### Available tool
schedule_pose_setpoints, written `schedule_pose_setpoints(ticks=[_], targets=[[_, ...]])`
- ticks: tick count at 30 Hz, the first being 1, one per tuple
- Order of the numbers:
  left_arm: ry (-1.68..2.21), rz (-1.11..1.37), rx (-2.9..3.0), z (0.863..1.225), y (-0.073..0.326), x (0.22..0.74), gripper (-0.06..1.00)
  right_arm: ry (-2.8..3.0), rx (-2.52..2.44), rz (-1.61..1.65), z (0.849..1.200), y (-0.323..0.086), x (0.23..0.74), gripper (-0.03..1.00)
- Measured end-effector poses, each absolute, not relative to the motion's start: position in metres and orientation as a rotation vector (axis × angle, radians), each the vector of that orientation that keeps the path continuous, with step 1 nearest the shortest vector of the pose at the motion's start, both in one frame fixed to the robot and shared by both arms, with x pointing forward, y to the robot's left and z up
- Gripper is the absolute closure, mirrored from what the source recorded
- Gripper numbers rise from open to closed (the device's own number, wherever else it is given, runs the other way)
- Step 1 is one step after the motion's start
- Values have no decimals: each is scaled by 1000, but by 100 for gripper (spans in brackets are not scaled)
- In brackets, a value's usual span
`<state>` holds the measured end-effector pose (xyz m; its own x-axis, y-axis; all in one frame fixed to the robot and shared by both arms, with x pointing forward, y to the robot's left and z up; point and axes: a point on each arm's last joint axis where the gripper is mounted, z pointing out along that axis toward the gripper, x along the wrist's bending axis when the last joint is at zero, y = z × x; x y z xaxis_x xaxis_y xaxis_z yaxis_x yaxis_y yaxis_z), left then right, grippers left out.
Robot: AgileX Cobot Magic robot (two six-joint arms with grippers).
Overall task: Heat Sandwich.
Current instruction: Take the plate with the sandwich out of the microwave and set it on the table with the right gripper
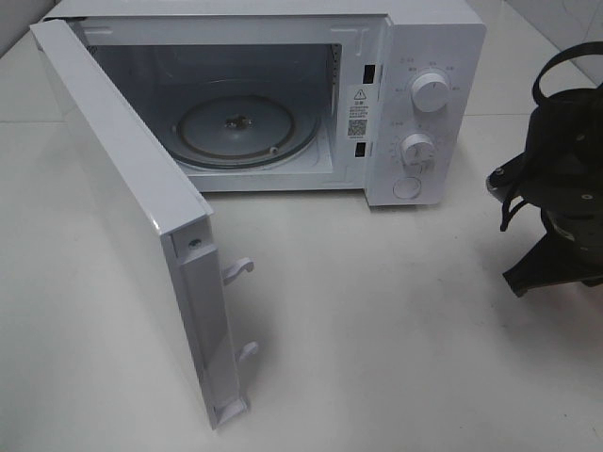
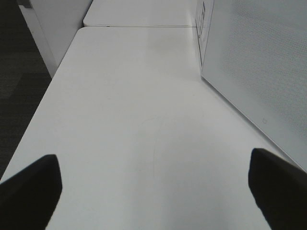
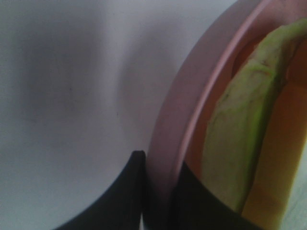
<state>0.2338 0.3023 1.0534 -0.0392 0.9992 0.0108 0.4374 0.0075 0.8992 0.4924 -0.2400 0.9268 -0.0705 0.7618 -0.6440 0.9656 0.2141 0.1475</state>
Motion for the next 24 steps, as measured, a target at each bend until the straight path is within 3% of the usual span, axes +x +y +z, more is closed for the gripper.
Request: schedule_pose_setpoints(ticks=[24], targets=[[1567, 992, 1517, 1053, 302, 234, -5, 1878, 1626, -436, 873, -247, 506, 85]])
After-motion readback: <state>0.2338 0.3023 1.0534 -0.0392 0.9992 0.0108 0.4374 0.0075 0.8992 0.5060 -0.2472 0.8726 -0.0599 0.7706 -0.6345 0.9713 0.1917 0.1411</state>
